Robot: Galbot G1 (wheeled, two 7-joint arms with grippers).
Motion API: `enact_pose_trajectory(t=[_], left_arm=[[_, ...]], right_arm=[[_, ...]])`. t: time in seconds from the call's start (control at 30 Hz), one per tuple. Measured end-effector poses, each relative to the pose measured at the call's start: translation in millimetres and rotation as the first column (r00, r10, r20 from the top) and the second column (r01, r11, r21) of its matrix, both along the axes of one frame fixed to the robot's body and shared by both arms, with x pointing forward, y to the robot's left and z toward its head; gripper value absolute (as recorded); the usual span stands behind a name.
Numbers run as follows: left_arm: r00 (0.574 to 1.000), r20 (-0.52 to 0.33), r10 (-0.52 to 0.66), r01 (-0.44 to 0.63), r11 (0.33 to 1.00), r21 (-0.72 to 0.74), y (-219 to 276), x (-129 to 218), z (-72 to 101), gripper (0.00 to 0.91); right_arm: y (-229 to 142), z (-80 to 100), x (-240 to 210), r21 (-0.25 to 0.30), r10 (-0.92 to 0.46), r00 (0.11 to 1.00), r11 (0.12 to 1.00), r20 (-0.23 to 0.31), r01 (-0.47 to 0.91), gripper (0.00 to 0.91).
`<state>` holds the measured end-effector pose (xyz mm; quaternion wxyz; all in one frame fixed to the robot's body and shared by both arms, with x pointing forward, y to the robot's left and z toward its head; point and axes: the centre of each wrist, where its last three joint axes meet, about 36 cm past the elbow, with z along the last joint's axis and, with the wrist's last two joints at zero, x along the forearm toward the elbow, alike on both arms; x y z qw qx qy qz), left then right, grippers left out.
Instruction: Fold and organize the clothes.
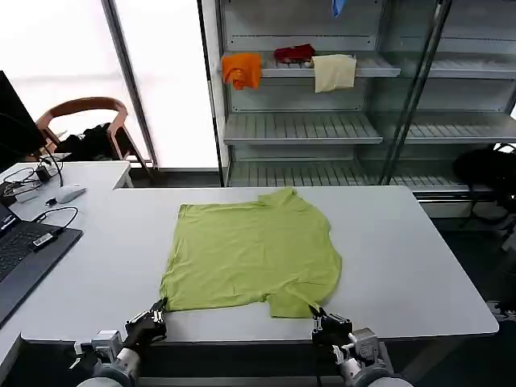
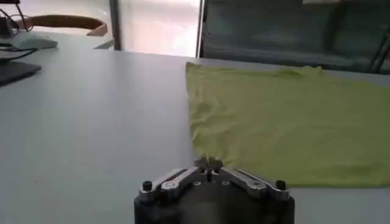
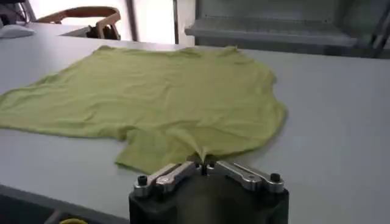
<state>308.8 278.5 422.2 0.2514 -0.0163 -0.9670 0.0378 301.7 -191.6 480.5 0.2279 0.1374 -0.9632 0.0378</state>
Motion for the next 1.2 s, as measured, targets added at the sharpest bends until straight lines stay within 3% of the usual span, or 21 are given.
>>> enact_pose_trajectory(t=[0.5, 0.9, 1.2], left_arm=[[0.998, 0.066, 0.015, -0.014, 1.000, -0.012, -5, 24, 15.3, 0.010], [0.988, 0.142, 0.066, -0.061, 0.997, -0.037, -13, 67, 26.3, 0.010], [0.979, 0.170, 0.112, -0.106, 0.994, -0.040, -19, 104, 24.5, 0.010]], right_arm=[[-3, 12.5, 42, 0.012, -0.004, 0.997, 1.000, 0.079, 0.003, 0.000], [-2, 18.2, 95, -0.002, 0.004, 0.990, 1.000, 0.139, -0.004, 0.000], [-3, 12.8, 133, -0.026, 0.005, 0.988, 1.000, 0.154, -0.001, 0.000]])
